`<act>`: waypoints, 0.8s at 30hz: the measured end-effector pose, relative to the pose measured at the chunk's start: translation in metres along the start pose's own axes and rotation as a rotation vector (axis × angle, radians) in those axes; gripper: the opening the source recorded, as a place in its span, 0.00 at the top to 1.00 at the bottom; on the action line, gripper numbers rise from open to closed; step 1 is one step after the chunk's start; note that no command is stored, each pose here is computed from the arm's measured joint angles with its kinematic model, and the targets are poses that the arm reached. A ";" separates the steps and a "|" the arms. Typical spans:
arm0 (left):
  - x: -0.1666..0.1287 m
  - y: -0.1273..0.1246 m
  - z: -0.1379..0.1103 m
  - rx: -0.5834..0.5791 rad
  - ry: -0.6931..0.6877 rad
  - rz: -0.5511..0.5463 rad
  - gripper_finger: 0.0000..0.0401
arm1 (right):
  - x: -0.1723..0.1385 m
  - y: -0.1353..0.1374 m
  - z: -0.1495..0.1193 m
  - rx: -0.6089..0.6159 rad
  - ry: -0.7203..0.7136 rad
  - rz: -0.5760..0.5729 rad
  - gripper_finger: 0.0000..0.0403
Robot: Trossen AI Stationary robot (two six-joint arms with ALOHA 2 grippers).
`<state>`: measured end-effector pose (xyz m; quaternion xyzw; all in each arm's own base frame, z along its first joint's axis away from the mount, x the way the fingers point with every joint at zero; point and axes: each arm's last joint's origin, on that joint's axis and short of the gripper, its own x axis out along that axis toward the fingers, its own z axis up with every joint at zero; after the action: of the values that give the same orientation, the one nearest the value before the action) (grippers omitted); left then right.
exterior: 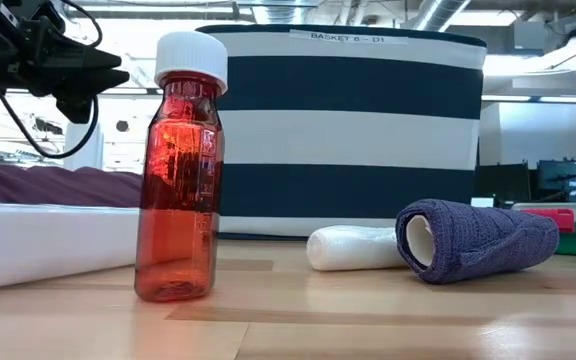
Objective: Pick & place medical supplies in basket/bin
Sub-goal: Put the transparent first aid kit into the blue bin
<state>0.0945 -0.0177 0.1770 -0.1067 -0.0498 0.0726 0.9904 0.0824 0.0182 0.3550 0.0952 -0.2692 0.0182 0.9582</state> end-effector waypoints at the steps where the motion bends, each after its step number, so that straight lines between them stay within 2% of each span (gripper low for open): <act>1: 0.000 0.000 0.000 0.000 0.000 0.000 0.72 | 0.011 0.005 0.006 -0.005 0.059 0.011 0.58; 4: 0.000 0.000 0.000 -0.001 0.000 -0.001 0.72 | 0.047 0.023 0.019 -0.012 0.242 0.013 0.58; 8: 0.000 0.000 0.000 -0.001 0.000 -0.002 0.72 | 0.091 0.053 0.030 -0.044 0.476 -0.048 0.58; 14: 0.000 0.000 0.000 -0.002 0.001 -0.002 0.72 | 0.128 0.102 0.028 -0.004 0.826 -0.178 0.58; 17: 0.000 0.000 0.000 -0.001 0.002 -0.002 0.72 | 0.133 0.118 0.007 0.046 1.023 -0.315 0.58; 22: 0.000 0.000 -0.001 -0.011 0.007 -0.001 0.72 | 0.114 0.130 -0.033 0.153 1.374 -0.674 0.58; 24: 0.000 0.000 0.000 -0.010 0.007 -0.001 0.72 | 0.109 0.138 -0.054 0.196 1.501 -0.759 0.58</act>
<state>0.0945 -0.0178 0.1765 -0.1120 -0.0469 0.0716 0.9900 0.1919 0.1623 0.3902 0.2244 0.4915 -0.2230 0.8114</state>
